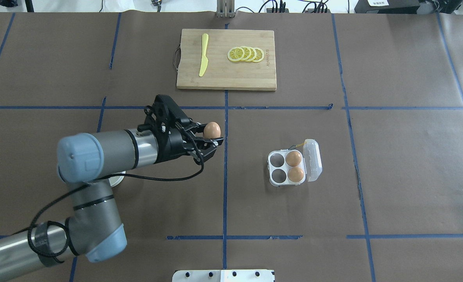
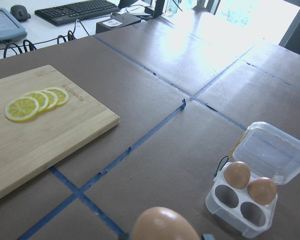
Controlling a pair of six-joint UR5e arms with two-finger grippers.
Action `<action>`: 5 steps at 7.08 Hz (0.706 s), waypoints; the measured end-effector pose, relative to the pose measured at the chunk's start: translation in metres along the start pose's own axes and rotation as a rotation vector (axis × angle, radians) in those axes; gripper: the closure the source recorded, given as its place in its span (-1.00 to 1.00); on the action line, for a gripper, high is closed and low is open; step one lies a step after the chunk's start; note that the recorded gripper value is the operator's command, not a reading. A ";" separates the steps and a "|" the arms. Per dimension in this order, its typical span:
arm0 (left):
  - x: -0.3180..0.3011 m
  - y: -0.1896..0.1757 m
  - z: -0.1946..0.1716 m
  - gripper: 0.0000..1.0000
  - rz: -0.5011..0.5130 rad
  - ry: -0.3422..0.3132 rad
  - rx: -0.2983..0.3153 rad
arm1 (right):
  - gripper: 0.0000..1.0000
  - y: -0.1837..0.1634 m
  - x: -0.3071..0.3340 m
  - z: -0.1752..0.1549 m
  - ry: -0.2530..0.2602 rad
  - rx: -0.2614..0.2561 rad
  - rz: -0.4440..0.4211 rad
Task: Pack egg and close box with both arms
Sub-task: 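Lift the egg with the left gripper and carry it to the egg box, then lower the egg into an empty slot and open the left gripper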
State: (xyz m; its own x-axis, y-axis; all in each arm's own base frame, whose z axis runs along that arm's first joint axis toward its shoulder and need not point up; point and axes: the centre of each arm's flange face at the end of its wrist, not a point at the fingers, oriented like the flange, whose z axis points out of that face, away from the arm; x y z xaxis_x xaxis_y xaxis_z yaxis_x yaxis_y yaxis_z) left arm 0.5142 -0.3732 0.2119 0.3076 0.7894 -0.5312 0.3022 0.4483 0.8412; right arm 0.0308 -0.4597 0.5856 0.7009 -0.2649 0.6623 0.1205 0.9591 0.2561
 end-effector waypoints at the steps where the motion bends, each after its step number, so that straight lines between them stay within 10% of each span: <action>1: 0.018 0.008 0.022 1.00 0.090 0.001 0.040 | -1.00 0.000 0.000 0.000 0.000 0.000 0.000; 5: 0.075 0.012 0.103 1.00 0.231 0.056 0.097 | -1.00 0.000 0.000 0.000 0.003 -0.001 0.000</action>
State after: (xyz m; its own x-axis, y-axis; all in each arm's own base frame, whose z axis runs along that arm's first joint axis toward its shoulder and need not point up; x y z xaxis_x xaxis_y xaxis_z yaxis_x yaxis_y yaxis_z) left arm 0.6333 -0.3520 0.1719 0.3292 0.8892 -0.3178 0.3158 0.2136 0.9245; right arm 0.0310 -0.4600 0.5861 0.7027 -0.2643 0.6606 0.1207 0.9592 0.2555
